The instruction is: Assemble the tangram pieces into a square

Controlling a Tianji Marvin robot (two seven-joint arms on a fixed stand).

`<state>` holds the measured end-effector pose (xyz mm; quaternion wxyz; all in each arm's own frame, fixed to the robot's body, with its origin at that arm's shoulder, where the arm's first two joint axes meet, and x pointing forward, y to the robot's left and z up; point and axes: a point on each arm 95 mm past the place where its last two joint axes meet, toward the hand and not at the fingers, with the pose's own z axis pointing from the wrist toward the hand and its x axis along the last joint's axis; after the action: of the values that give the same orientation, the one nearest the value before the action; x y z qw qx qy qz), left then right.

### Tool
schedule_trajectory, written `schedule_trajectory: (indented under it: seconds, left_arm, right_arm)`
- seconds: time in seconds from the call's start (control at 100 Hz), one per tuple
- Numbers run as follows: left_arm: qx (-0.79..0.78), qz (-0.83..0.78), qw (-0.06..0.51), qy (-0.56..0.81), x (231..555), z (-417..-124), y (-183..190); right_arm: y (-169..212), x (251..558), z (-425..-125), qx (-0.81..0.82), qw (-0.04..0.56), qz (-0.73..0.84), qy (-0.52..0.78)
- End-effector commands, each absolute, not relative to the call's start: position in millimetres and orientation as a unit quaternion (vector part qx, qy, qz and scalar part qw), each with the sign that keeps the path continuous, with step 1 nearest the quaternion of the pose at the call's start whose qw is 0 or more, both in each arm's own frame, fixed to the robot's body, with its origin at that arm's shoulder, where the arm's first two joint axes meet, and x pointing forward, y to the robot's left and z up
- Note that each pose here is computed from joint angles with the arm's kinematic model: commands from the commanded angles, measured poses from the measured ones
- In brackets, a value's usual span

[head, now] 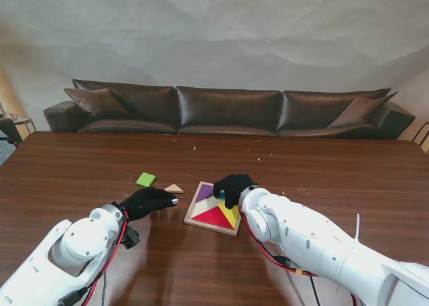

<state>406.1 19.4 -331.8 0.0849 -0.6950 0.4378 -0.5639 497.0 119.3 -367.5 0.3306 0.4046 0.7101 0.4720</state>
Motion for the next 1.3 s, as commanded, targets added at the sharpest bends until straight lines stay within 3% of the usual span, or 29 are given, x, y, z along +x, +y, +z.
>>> schedule_trajectory:
  seconds: [0.0,1.29]
  left_arm:
    - [-0.696,-0.560,0.077,0.443,404,-332,17]
    - [-0.693,-0.558,0.077,0.449,406,-332,16]
  right_arm:
    - [116,497,-371,0.410,0.329,0.461,0.714]
    - [105,505,-363,0.445,0.331,0.477,0.682]
